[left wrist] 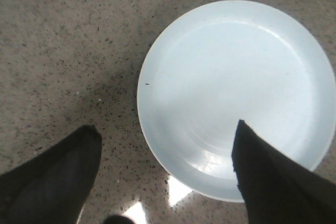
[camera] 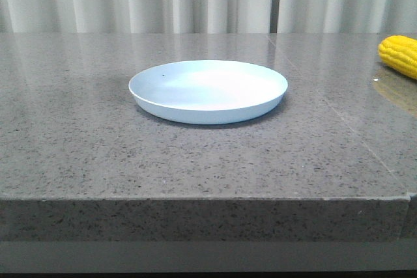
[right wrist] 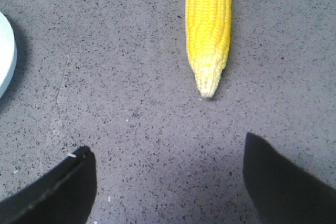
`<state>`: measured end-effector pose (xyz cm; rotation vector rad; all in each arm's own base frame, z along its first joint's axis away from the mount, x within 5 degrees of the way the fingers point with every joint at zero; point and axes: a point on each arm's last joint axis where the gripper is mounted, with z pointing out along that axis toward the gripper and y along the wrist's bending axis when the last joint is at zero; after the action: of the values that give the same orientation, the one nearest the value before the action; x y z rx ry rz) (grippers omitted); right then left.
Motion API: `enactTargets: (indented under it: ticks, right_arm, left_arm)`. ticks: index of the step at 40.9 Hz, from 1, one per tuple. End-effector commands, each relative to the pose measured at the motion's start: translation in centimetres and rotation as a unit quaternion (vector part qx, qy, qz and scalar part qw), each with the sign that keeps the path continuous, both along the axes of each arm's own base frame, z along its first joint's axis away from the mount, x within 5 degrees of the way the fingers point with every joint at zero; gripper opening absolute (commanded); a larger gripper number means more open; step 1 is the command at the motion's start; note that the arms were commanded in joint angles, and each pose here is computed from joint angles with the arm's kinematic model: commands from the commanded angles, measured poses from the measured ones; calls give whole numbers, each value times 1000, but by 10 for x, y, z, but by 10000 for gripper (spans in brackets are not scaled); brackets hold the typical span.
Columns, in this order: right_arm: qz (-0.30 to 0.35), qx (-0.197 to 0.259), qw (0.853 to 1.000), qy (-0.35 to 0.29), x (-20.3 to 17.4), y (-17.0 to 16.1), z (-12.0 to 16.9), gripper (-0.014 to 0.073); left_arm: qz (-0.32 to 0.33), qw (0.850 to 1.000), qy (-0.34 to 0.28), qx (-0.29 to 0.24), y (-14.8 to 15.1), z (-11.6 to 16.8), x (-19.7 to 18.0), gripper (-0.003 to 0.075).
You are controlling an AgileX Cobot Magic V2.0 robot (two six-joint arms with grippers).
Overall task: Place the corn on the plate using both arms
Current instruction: 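Release the plate and raise the left gripper away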
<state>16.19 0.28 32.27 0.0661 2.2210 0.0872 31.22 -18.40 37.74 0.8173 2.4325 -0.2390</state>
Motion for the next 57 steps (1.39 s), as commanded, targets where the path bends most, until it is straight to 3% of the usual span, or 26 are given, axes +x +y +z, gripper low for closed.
enactTargets:
  ticks: [1,11,24,43,51,57]
  right_arm:
    - [-2,-5,999,-45,3,-1,15,601]
    - [-2,-5,999,-45,3,-1,15,601]
    - [-2,-5,999,-45,3,-1,15,601]
    - [-1,-3,1000,-6,10,-1,8,604]
    - [2,-17,999,48,37,-2,16,660]
    - [2,-21,998,54,65,-3,29,655]
  left_arm:
    - [-2,997,-78,-13,2,46,-46,512]
    - [-30,990,-127,-57,21,54,-125,512]
    - [-31,983,-158,-91,77,28,-188,512]
    - [-31,981,-164,-96,96,16,-207,512]
    - [-31,982,-161,-94,95,15,-206,512]
    - [-31,982,-161,-94,95,15,-206,512]
